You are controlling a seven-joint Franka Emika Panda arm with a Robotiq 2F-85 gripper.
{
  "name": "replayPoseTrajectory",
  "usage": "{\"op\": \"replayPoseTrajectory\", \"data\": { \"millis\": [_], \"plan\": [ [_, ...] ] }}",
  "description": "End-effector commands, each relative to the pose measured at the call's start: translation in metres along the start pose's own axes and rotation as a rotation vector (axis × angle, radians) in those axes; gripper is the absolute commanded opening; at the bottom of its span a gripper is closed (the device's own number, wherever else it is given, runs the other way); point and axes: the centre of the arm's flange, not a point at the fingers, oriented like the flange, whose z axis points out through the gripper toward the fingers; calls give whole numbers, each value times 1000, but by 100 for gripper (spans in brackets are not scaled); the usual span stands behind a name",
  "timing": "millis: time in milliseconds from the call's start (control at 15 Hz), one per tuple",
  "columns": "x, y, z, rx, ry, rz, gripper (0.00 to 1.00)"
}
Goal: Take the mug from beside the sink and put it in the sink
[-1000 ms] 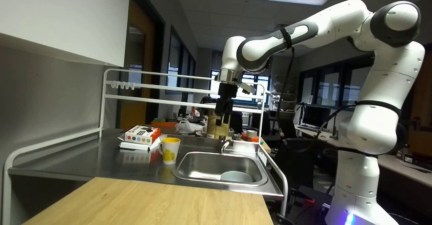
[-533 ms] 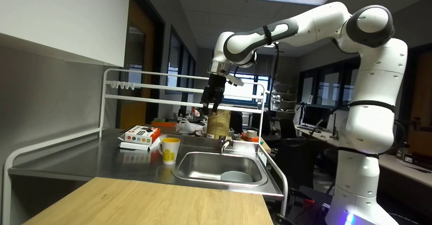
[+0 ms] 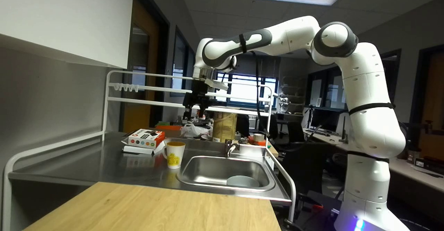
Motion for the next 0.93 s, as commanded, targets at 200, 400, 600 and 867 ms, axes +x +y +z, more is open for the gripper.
{"op": "replayPoseTrajectory", "data": {
  "millis": [200, 400, 600, 867],
  "plan": [
    [31, -17, 13, 4, -43, 17, 100],
    [30, -17, 19, 3, -49, 17, 100],
    [16, -11, 25, 29, -43, 25, 100],
    [35, 6, 38, 66, -23, 100, 100]
  ]
}}
